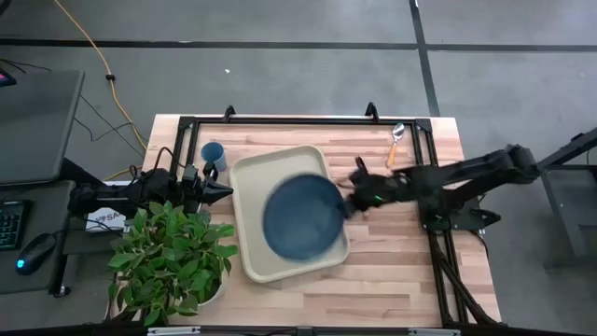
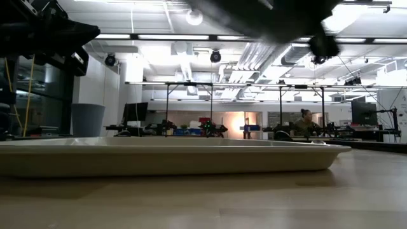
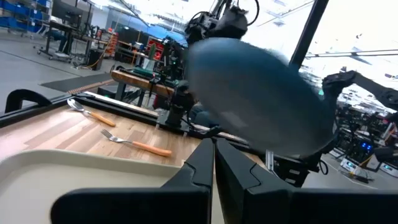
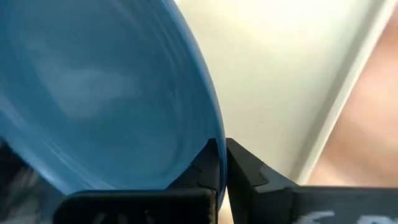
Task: Pick and place plate/cup/fork/spoon on tray
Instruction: Put the blue plate in the middle of the white serving tray
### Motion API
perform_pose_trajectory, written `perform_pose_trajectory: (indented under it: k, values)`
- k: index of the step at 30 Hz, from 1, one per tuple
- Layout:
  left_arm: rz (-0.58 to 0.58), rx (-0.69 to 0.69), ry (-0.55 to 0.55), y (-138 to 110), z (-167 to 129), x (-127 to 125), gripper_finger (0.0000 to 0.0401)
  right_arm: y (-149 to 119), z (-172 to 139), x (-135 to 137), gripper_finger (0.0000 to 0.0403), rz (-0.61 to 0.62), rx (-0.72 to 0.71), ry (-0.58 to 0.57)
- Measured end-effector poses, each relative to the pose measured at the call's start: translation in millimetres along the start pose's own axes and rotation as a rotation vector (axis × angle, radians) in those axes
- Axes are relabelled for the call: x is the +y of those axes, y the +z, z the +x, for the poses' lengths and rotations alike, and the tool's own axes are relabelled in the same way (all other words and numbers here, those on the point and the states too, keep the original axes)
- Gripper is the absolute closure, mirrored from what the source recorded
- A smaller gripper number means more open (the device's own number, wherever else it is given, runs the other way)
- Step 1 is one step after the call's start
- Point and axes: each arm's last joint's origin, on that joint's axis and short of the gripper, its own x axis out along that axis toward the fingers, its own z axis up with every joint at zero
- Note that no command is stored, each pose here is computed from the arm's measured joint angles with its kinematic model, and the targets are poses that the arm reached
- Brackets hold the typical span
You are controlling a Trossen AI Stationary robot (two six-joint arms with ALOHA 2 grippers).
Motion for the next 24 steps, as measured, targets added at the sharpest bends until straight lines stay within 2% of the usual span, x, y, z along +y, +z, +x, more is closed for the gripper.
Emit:
perform_pose_trajectory:
  k: [5, 9, 12, 15, 19, 24]
  values:
    - [0.0, 0.0, 0.0, 0, 0, 0, 0.0401, 43, 41, 6, 0.0403, 0.06, -0.147, -0.125]
    - [0.0, 0.0, 0.0, 0, 0, 0, 0.0401, 63, 81, 3, 0.0403, 0.086, -0.083, -0.213]
    - [0.0, 0.0, 0.0, 0, 0, 0, 0.0401, 67, 108, -12, 0.0403, 0.088, 0.035, -0.296]
    - [0.0, 0.0, 0.0, 0, 0, 0, 0.0401, 66, 137, -29, 0.0403, 0.102, 0.19, -0.279]
    - [0.0, 0.0, 0.0, 0, 0, 0, 0.0401, 64, 155, -35, 0.0403, 0.124, 0.232, -0.259]
    - [0.0, 0.0, 0.0, 0, 0, 0, 0.0401, 62, 158, -37, 0.0403, 0.176, 0.238, -0.282]
